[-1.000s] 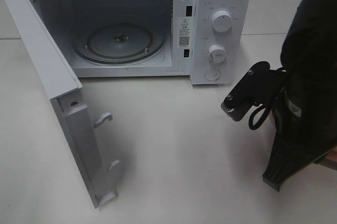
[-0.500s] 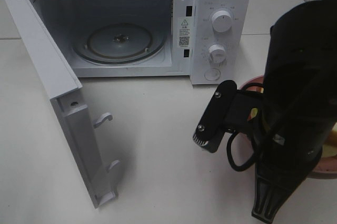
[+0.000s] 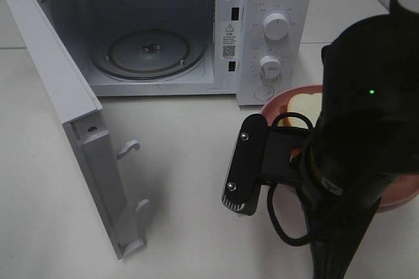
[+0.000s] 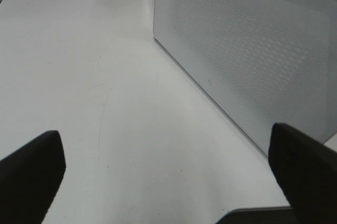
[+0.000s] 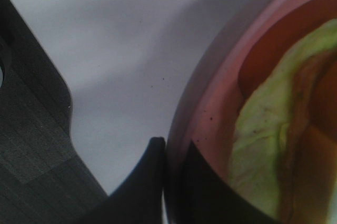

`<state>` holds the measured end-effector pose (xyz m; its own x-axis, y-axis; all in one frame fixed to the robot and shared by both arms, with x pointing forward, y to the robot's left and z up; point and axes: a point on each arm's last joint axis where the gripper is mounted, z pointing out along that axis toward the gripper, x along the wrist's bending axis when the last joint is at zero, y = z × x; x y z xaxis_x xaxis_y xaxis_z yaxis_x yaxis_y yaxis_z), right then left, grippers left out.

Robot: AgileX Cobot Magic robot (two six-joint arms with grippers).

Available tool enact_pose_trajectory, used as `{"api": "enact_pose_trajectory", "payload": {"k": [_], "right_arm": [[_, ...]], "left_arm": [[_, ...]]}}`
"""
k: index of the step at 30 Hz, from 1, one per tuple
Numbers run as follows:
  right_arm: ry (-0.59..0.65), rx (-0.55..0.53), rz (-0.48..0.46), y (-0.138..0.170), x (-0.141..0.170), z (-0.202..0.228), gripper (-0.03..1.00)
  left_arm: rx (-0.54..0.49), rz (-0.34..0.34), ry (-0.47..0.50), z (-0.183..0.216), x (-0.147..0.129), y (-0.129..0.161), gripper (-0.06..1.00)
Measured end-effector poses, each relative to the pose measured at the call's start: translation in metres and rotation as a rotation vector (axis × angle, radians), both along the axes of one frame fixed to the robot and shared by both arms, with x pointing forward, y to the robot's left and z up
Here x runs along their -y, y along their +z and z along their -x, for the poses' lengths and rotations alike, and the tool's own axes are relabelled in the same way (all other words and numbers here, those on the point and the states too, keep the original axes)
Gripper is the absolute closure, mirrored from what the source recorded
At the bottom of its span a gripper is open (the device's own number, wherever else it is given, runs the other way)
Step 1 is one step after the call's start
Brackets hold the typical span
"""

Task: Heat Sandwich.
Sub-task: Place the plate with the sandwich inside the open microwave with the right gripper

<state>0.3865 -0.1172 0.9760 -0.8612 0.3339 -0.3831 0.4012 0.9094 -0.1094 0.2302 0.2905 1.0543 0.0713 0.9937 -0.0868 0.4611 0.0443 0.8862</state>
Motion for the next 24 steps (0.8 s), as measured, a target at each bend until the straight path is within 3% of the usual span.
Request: {"api": "enact_pose_trajectory", "payload": {"k": [24], "right_arm": [[0.375, 0.004, -0.07, -0.002, -0.017, -0.005, 0.92]], "left_arm": [[0.0, 0.0, 0.0, 0.0, 0.0, 0.0, -0.03]]}}
